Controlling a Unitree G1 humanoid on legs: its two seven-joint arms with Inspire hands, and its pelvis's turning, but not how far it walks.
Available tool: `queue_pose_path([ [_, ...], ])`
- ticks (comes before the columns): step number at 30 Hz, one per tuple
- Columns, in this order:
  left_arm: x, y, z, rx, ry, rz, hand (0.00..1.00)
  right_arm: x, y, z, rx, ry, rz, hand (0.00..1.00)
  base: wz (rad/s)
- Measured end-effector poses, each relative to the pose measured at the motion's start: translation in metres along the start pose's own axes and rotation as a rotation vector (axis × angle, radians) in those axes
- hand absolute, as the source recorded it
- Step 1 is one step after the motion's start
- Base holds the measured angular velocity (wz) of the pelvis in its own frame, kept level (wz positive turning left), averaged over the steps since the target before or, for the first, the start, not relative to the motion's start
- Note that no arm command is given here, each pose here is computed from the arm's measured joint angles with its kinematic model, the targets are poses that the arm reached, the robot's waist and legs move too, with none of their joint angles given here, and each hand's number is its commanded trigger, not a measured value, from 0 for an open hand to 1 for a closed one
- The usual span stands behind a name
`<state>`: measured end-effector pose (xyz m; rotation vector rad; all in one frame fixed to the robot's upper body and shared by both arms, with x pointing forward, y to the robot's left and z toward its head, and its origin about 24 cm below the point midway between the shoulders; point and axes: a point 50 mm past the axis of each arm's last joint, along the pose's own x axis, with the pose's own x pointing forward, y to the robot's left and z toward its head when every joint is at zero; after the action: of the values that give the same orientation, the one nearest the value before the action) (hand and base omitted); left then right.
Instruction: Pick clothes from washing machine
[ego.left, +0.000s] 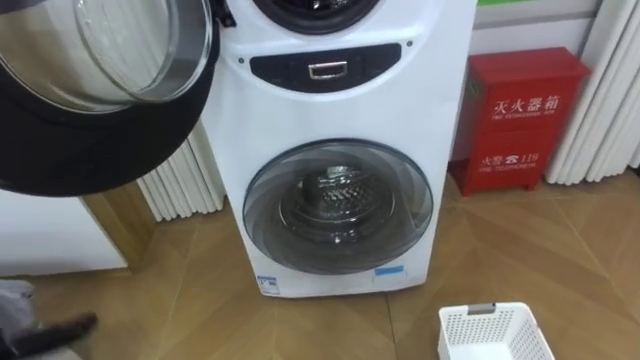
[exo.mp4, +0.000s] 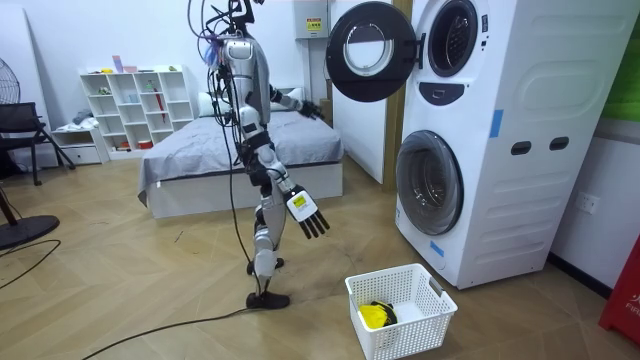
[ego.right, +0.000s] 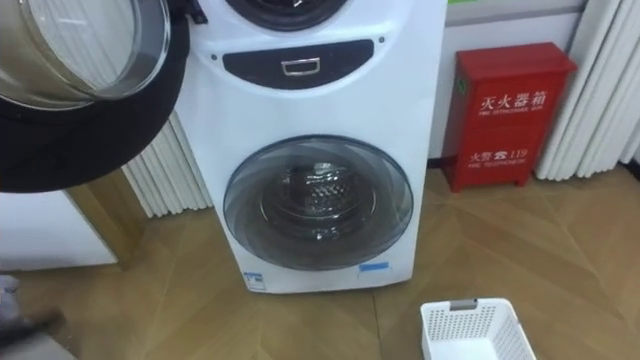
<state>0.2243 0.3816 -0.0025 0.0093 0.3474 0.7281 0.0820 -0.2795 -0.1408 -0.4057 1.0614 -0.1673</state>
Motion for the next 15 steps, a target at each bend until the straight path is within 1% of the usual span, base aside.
queue_pose_path([
  [2,0.004,0.000,0.024,-0.044,-0.083,0.009,0.00,-0.003,-0.003,0.000,0.003,-0.018,-0.008,0.00,-0.05],
  [7,0.005,-0.012,0.057,-0.070,-0.188,-0.022,0.00,-0.003,-0.005,0.008,-0.024,-0.063,-0.017,0.00,0.00],
  [9,0.005,-0.010,0.069,-0.065,-0.228,-0.026,0.00,-0.004,-0.006,0.010,-0.059,-0.081,-0.020,0.00,0.00],
  [11,0.004,-0.008,0.089,-0.051,-0.298,-0.032,0.00,-0.005,-0.006,0.010,-0.081,-0.088,-0.023,0.00,0.05],
  [12,0.003,-0.008,0.095,-0.049,-0.315,-0.035,0.00,-0.006,-0.006,0.010,-0.080,-0.088,-0.025,0.00,0.08],
  [13,0.002,-0.009,0.109,-0.043,-0.353,-0.045,0.00,-0.008,-0.006,0.007,-0.084,-0.090,-0.028,0.00,0.08],
  [14,0.001,-0.010,0.119,0.007,-0.374,-0.054,0.00,-0.009,-0.007,0.005,-0.092,-0.091,-0.032,0.00,0.06],
  [15,0.002,-0.010,0.120,0.022,-0.367,-0.054,0.00,-0.010,-0.007,0.005,-0.096,-0.092,-0.036,0.00,0.00],
])
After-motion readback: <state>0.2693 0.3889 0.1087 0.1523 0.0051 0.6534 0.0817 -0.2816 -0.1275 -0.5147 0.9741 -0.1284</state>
